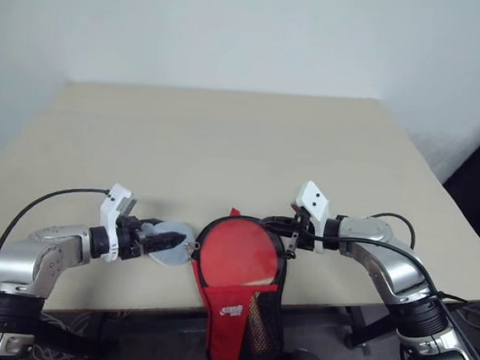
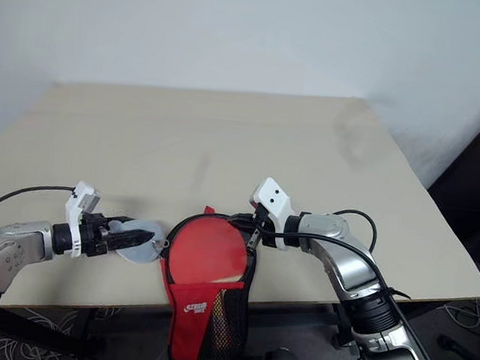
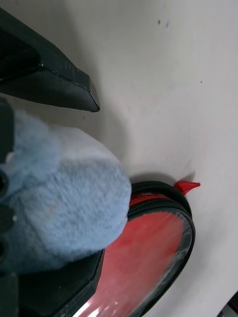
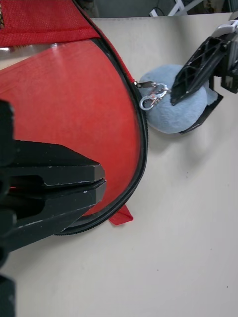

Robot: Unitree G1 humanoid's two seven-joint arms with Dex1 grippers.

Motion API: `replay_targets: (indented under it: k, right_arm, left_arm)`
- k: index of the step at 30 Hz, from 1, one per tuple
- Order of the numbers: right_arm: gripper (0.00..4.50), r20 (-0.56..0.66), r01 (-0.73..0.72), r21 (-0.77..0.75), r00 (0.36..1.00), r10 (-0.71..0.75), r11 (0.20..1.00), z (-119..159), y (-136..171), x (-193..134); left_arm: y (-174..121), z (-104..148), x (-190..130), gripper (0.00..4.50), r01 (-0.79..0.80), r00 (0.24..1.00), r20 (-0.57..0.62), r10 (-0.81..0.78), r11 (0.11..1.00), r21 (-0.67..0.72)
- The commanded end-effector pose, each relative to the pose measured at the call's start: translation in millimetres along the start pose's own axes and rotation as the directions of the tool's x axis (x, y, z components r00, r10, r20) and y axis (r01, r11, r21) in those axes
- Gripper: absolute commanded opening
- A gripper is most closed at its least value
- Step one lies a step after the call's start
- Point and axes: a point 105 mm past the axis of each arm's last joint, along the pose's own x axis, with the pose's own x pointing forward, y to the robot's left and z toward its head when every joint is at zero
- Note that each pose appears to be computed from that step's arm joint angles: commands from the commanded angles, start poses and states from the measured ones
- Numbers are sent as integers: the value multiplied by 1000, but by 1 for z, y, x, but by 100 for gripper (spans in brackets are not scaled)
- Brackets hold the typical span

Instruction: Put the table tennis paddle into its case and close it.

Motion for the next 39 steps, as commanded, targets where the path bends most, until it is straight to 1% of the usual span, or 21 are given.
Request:
replay_targets:
  k: [1,6,9,12,14,17,19,21,24,26,28,36,39]
  right_arm:
    - [0,47,12,-45,999,-9,999,16,-1,-6]
    - [0,49,12,-51,999,-10,999,18,-2,-7]
    - [0,49,14,-54,999,-11,998,19,-3,-7]
    - [0,49,13,-55,999,-10,998,19,-3,-7]
    - [0,49,13,-55,999,-10,998,19,-3,-7]
    - [0,49,14,-54,999,-12,998,18,-3,-8]
    - [0,48,14,-55,999,-12,998,18,-3,-8]
    - [0,47,14,-56,999,-11,998,18,-3,-8]
    - [0,47,8,-56,999,-5,998,18,-2,-8]
    - [0,46,3,-56,999,0,998,18,-1,-8]
    - [0,44,-8,-55,999,10,998,17,1,-7]
    - [0,36,-43,-58,998,45,997,16,7,-7]
    - [0,33,-78,-59,996,80,995,16,12,-5]
  left_arm:
    - [3,-1,0,449,-34,999,15,34,999,4]
    - [-4,-11,8,449,-12,1000,14,12,1000,-26]
    - [-9,-19,9,449,14,1000,-14,-15,999,-41]
    - [-6,-22,10,388,-5,1000,-19,4,998,-63]
    - [-5,-23,10,328,-10,1000,-24,8,998,-62]
    - [-2,-23,9,224,-20,999,-28,18,998,-63]
    - [-1,-22,8,165,-25,999,-28,23,998,-62]
    - [0,-21,8,118,-26,999,-28,25,998,-61]
    - [0,-19,7,70,-26,999,-26,25,998,-57]
    - [0,-19,7,52,-28,999,-28,26,998,-52]
    - [0,-18,8,45,-28,999,-30,27,998,-51]
    - [6,-17,3,45,-66,996,-63,65,998,-13]
    - [10,-18,-3,45,-84,992,-90,84,996,8]
